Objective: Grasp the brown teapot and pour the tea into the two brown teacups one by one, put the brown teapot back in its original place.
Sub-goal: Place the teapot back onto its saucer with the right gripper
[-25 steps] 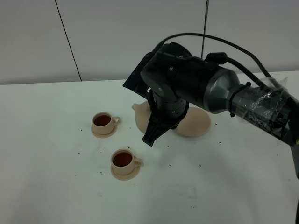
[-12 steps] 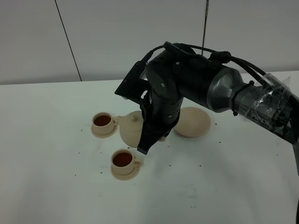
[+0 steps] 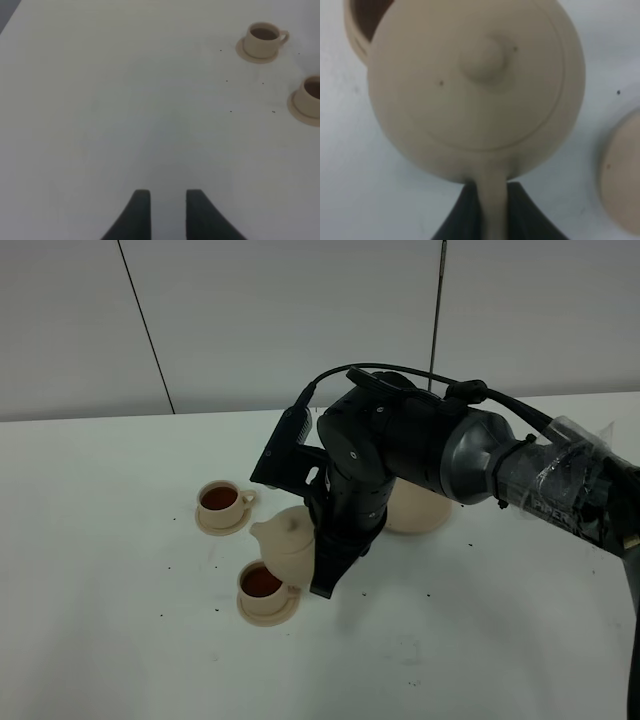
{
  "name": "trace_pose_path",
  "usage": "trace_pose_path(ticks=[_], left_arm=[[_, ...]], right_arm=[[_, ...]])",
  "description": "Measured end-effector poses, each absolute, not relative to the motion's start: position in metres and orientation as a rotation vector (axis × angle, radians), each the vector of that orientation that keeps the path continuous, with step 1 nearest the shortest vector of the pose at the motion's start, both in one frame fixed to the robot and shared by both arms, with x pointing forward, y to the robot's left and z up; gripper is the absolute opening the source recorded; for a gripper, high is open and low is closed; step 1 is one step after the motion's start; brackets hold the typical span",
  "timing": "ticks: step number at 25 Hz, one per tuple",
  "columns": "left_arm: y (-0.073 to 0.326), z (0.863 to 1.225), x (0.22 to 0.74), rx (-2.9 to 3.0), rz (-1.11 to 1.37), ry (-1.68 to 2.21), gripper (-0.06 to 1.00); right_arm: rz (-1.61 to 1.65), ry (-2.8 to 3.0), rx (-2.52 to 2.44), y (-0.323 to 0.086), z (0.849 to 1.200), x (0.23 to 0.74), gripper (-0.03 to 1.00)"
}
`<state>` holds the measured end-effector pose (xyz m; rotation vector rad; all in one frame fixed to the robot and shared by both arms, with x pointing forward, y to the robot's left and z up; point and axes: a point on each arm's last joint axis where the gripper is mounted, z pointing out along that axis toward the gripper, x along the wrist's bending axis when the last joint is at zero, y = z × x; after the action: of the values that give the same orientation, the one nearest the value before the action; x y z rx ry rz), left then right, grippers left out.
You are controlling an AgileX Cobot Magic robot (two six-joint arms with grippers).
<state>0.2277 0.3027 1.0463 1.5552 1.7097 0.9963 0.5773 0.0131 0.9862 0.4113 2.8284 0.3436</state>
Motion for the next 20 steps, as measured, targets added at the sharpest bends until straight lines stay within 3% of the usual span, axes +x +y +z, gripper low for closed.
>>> trace_pose_path(ticks=[20], left_arm=[[0.303,1.046,0.228,1.555,0.996,1.71,0.24]], right_arm=[[0.417,2.76,0.465,-0.004,0.988,0.6,0.09]])
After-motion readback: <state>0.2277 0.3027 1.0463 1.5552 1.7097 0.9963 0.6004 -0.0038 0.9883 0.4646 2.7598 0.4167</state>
